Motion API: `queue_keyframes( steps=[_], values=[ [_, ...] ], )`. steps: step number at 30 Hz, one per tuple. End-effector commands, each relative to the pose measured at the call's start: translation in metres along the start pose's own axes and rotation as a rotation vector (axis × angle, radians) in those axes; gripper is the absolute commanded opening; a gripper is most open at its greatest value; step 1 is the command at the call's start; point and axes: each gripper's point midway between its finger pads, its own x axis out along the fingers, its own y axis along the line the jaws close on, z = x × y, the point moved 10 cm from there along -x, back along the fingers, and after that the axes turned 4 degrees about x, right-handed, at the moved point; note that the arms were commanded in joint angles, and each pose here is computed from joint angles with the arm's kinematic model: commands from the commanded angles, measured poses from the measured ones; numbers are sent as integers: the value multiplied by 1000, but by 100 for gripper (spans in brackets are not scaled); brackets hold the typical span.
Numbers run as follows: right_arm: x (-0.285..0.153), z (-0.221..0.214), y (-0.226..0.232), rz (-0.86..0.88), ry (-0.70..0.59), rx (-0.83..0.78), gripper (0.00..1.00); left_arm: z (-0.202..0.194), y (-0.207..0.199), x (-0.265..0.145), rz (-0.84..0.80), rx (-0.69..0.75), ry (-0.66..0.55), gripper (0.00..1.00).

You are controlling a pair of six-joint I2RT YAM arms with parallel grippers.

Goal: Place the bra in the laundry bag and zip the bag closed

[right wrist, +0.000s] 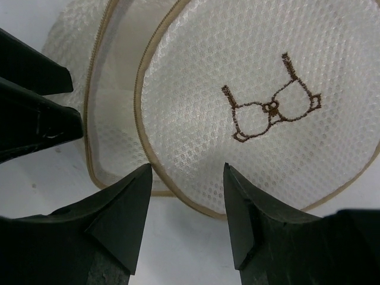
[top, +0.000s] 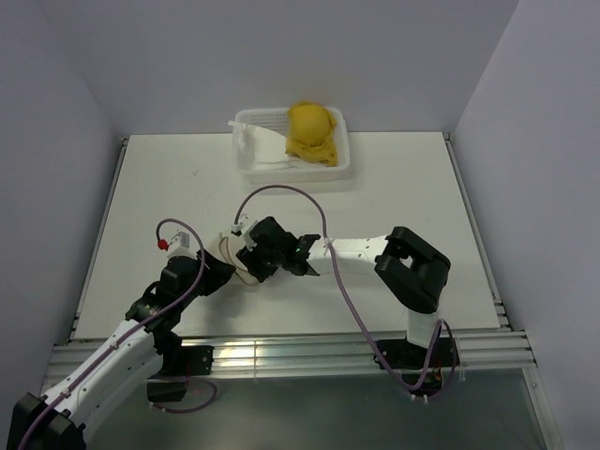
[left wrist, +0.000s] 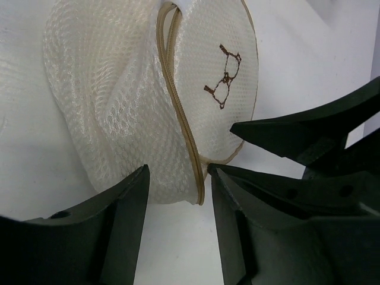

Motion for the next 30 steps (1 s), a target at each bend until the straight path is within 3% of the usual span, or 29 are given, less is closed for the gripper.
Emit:
queue_keyframes(
  steps=[1, 4, 6, 8, 9, 10, 14, 16, 23, 30],
  values=[
    [5, 13, 5, -18, -28, -38, 59, 2, -3, 2, -28, 17, -19, 50],
    [10, 10, 6, -17, -9, -48, 61, 2, -1, 4, -11, 21, -25, 47],
    [11, 10, 6, -18, -1, -52, 62, 1, 1, 6, 4, 27, -29, 37],
    [13, 9, 4, -44, -2, -58, 60, 2, 3, 7, 17, 31, -44, 34],
    [13, 8, 5, -52, -5, -58, 57, 1, 4, 8, 26, 36, -45, 24],
    [13, 8, 4, -76, -13, -56, 52, 1, 5, 8, 33, 35, -48, 20],
    [3, 15, 2, -125, -67, -37, 10, 2, 7, 10, 53, 38, -56, 5],
    [-2, 19, 2, -124, -105, -20, 1, 3, 5, 9, 46, 39, -64, 0],
    [-46, 31, 15, -59, -135, 94, 0, 17, -5, 8, 46, 59, -113, 0],
    [-120, 51, 28, 38, -253, 270, 0, 31, -18, 4, 32, 82, -152, 0]
  ],
)
